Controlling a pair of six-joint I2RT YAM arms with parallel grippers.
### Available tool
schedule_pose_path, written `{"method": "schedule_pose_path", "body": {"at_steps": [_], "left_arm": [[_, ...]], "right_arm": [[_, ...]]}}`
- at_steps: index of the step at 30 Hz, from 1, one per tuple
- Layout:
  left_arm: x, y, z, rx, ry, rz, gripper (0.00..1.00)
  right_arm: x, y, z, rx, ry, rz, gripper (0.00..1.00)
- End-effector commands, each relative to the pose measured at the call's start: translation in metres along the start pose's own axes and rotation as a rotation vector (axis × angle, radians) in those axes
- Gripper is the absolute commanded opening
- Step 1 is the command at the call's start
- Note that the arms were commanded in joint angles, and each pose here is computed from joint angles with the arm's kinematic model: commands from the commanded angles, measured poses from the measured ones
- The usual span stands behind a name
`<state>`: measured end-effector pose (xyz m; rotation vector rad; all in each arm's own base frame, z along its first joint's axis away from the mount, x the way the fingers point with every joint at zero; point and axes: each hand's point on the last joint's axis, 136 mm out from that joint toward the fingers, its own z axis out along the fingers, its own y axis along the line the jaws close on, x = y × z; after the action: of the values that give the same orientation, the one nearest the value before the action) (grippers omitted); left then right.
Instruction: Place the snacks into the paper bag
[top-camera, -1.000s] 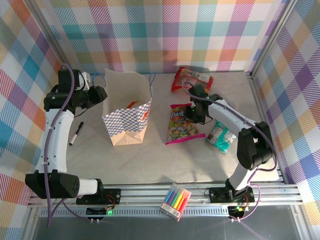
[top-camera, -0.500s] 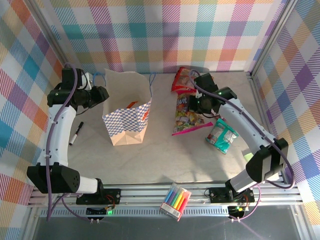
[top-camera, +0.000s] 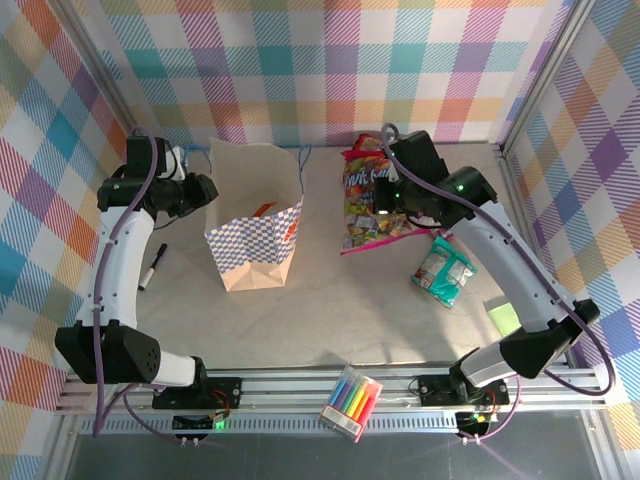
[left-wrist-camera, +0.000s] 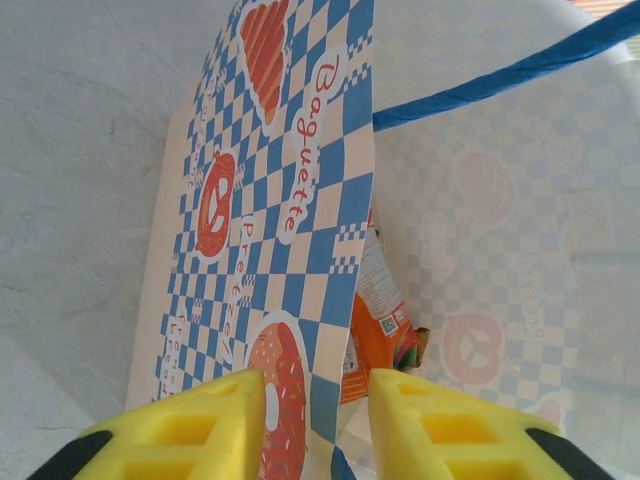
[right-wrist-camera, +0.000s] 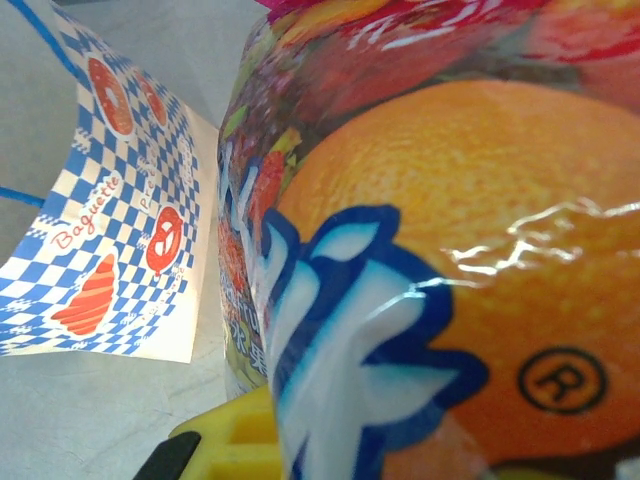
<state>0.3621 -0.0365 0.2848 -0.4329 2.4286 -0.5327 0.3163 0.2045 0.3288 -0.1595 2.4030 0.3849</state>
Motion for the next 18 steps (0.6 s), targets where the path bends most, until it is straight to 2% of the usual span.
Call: {"method": "schedule_pose_path", "body": {"at_steps": [1,14,18], "left_arm": [[-0.002,0.001,0.002,0.016,-0.012,-0.005,0.31],[-0.003,-0.003,0.002,0.047,-0.017,-0.011,0.23],[-0.001,-0.004,0.004,0.054,-0.013,-0.011,0.23]], "right_arm": [[-0.041,0.011,-0.055,-0.046,-0.217,-0.019,0.0],[-0.071,0.051,-0.123,-0.184,-0.383,-0.088,0.0],[-0.078,0.063,-0.133,-0.217,-0.41,-0.102,0.0]]}}
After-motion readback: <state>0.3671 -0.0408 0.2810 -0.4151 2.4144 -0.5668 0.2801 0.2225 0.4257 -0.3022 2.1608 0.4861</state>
